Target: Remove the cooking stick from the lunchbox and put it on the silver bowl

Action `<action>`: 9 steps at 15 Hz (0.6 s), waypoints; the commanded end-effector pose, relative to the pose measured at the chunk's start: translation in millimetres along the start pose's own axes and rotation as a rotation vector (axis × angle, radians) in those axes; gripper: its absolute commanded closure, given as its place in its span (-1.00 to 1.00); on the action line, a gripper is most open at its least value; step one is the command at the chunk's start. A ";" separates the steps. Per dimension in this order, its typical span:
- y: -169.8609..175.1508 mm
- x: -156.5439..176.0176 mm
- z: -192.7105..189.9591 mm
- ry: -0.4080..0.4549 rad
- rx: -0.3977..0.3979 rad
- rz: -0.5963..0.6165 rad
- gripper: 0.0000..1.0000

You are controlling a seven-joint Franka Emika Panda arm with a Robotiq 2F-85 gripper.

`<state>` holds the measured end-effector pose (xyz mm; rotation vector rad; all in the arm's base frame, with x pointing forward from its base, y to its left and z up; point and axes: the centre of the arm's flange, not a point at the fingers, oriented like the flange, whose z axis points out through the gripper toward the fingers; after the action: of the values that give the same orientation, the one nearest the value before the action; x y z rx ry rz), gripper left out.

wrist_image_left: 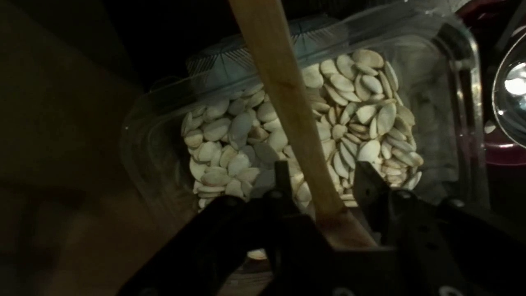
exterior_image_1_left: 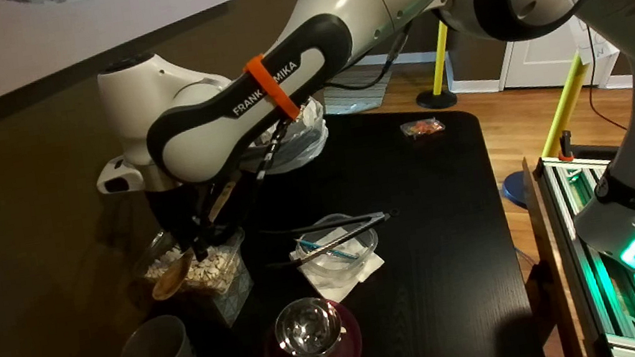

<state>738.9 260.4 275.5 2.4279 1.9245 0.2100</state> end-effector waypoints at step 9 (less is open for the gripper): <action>-1.7 9.5 -17.3 0.029 -0.012 -0.003 0.92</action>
<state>742.0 262.8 280.3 2.4273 1.9224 0.2343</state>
